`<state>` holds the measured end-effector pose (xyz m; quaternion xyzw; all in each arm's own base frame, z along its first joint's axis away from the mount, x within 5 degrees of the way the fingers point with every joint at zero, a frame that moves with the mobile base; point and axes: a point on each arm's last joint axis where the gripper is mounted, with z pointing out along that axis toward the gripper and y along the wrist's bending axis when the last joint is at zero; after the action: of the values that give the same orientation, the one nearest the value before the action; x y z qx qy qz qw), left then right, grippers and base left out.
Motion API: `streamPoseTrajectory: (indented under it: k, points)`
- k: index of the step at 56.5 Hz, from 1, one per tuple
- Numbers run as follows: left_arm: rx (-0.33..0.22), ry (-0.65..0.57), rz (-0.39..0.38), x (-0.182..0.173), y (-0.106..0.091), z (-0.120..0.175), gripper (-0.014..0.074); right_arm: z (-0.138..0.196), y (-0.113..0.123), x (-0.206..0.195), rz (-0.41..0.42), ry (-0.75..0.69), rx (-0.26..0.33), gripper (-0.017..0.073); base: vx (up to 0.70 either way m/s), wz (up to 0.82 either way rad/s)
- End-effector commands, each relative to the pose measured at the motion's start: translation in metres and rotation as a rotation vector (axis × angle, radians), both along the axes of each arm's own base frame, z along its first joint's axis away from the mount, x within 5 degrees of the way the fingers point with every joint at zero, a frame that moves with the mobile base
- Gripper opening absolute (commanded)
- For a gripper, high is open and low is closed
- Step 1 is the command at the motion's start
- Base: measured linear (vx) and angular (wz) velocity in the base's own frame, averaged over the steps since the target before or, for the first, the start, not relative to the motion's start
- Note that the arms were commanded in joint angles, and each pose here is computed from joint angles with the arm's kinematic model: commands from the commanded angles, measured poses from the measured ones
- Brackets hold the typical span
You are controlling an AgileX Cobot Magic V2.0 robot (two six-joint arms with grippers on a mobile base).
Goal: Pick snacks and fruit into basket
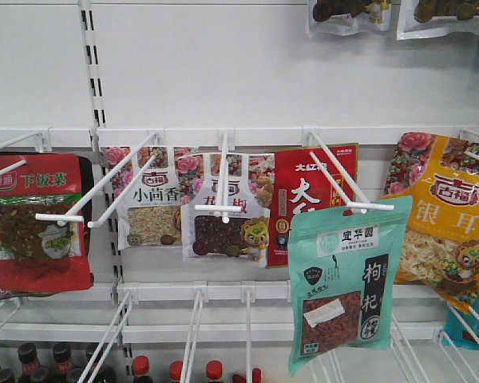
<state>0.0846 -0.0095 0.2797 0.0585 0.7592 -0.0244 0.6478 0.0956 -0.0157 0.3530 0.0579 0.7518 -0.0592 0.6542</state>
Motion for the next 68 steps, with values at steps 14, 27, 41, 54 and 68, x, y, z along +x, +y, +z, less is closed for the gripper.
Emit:
streamPoseTrajectory:
  k: [14,27,41,54,68]
  points:
    - [-0.009,-0.137,-0.012,-0.004,0.0,0.025,0.0011,0.016,0.0,0.001,0.004,-0.095,-0.036,0.0409,0.0,0.0]
    - [-0.005,-0.135,-0.011,-0.004,0.0,0.025,0.0011,0.016,0.0,0.001,0.004,-0.095,-0.036,0.0409,0.0,0.0]
    - [-0.005,-0.135,-0.011,-0.004,0.0,0.025,0.0011,0.016,0.0,0.001,0.005,-0.095,-0.033,0.041,0.0,0.0]
    - [-0.005,-0.135,-0.011,-0.004,0.0,0.025,0.0011,0.018,0.0,0.001,0.008,-0.113,-0.034,0.0403,0.0,0.0]
    - [-0.005,-0.135,-0.011,-0.004,0.0,0.025,0.0011,0.022,0.001,0.011,0.023,-0.164,-0.053,0.0414,0.0,0.0]
